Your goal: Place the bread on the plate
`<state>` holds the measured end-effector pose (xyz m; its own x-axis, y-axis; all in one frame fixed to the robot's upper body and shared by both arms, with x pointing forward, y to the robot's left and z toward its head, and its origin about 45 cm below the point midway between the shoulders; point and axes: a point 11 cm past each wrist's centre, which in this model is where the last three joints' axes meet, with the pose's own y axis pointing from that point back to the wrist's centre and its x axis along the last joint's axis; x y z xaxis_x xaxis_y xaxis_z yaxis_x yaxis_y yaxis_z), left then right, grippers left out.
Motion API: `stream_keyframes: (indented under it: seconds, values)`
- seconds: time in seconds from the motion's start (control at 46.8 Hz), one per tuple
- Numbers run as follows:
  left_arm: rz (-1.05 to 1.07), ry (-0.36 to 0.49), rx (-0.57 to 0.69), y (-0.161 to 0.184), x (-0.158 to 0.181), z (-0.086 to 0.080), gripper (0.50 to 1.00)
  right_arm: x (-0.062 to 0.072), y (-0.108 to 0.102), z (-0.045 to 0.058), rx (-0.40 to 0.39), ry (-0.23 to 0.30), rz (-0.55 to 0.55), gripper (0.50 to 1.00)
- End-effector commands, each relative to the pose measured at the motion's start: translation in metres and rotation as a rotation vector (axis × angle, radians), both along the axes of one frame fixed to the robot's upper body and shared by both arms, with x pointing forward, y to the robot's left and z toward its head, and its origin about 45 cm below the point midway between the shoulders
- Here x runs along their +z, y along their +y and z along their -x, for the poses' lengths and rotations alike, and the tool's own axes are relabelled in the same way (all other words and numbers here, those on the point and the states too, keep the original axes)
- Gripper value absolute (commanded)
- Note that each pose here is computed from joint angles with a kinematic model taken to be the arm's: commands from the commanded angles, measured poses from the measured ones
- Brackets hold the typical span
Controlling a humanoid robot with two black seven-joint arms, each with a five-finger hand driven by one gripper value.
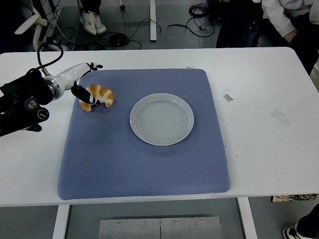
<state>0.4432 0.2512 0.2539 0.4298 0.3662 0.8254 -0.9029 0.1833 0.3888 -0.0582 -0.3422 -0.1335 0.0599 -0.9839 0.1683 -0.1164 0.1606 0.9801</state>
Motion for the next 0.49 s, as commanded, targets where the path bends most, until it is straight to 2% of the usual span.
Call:
stream_keyframes:
  seconds: [0.0, 0.47]
  values:
    - [-0.021, -0.009, -0.001, 0.0027, -0.0011, -0.0016, 0.954, 0.0000, 0.0000, 0.0001, 0.000, 0.001, 0.000, 1.000]
    - [-0.043, 0.005, 0.011, 0.0103, -0.0053, -0.0056, 0.966, 0.0000, 0.0000, 0.0001, 0.000, 0.001, 0.000, 1.000]
